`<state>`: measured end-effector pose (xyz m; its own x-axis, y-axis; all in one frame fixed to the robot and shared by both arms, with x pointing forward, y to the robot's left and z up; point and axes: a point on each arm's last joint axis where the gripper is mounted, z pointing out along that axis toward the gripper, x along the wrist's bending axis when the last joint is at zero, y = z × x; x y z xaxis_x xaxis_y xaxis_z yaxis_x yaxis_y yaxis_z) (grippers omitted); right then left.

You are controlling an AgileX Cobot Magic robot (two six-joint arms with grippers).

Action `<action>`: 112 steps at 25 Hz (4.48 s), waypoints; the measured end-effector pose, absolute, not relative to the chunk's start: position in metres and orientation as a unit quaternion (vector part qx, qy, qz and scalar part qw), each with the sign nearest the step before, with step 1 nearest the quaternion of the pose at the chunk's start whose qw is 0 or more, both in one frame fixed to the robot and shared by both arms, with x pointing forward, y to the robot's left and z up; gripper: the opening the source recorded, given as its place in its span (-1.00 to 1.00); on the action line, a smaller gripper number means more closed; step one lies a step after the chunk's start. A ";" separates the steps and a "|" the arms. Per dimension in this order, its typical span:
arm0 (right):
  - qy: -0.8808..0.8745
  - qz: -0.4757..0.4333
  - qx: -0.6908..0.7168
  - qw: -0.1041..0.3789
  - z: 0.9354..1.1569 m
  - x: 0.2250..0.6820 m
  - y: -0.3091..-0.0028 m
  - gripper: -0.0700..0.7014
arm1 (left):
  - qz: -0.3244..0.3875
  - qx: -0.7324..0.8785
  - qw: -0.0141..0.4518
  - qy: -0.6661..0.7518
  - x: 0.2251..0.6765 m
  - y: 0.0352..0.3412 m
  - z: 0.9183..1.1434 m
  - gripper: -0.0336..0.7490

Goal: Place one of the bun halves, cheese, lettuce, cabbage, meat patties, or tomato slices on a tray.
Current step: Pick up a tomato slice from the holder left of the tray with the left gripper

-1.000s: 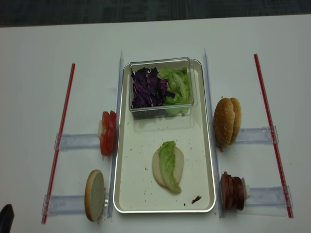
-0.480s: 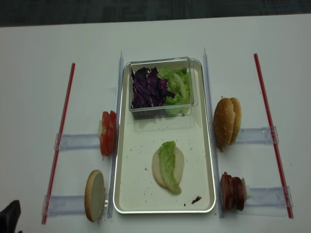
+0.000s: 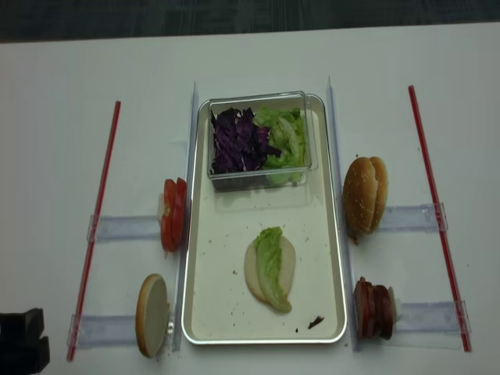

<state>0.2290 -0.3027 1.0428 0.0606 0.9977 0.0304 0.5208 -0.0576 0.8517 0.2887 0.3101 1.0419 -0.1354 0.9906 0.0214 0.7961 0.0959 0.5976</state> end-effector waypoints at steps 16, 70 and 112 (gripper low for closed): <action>0.593 0.344 0.641 0.346 1.043 0.229 -0.303 -0.32 | 0.166 0.650 0.121 0.732 0.358 0.314 1.053 0.29; 0.593 0.343 0.641 0.345 1.043 0.229 -0.303 -0.32 | 0.082 0.654 0.057 0.750 0.485 0.318 1.020 0.29; 0.593 0.343 0.641 0.345 1.043 0.229 -0.303 -0.32 | 0.046 0.687 0.118 0.716 0.497 0.221 1.014 0.29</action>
